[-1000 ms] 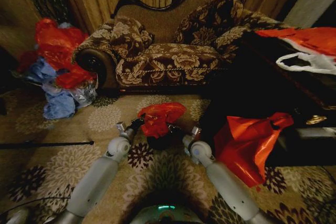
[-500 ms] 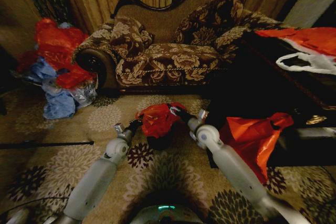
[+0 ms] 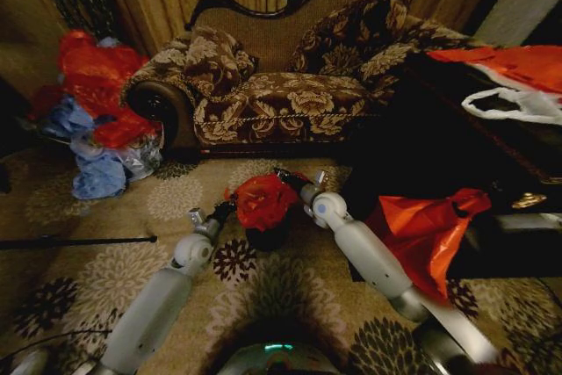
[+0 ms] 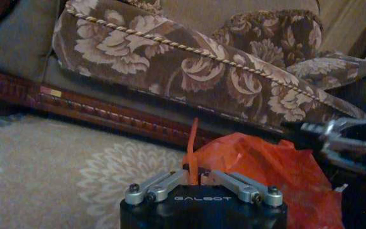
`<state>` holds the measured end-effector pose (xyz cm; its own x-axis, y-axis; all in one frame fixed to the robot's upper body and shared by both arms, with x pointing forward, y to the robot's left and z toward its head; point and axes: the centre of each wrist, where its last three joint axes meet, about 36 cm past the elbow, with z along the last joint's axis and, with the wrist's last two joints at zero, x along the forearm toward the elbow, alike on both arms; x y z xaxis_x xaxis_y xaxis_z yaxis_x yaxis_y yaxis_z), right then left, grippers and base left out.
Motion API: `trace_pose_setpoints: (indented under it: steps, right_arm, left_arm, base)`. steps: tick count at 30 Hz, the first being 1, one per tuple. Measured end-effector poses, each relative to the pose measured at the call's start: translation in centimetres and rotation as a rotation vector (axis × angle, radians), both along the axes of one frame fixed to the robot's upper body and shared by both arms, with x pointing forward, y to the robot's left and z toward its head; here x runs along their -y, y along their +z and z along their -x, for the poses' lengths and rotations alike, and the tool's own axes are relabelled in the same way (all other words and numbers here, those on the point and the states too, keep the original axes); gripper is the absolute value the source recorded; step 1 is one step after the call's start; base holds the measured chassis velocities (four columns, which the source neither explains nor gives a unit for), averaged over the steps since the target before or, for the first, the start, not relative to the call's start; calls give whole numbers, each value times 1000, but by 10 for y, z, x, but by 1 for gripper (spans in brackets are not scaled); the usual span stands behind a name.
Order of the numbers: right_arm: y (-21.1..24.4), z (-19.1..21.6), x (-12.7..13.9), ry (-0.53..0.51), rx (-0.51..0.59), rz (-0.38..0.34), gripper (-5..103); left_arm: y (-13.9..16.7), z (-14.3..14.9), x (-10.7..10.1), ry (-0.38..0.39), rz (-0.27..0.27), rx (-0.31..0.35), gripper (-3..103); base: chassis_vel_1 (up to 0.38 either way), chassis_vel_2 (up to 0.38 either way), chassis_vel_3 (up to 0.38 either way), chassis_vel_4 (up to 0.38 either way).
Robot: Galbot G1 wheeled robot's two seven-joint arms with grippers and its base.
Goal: Place a garbage bag over the trash bin.
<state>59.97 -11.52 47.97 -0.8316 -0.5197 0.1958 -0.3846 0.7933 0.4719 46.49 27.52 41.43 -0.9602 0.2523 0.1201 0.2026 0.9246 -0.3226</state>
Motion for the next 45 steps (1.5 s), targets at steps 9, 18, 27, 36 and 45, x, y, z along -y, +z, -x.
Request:
trace_pose_setpoints:
  steps: [9,18,27,36,45]
  right_arm:
    - [-43,25,-27,58,-89,50,3]
    - [-73,39,-39,82,-161,81,0]
    - [-99,23,-72,69,-214,96,0]
    - [-120,13,-77,67,-249,147,0]
    - [-92,21,-68,44,-198,159,0]
  left_arm:
    - [1,8,0,1,3,3,0]
    - [8,16,6,-7,9,21,0]
    - [13,19,15,-5,32,29,0]
    - [13,17,23,-4,57,33,0]
    - [12,13,29,-6,70,31,0]
  base:
    - [0,0,0,0]
    - [0,0,0,0]
    - [0,0,0,0]
    - [0,0,0,0]
    - [0,0,0,0]
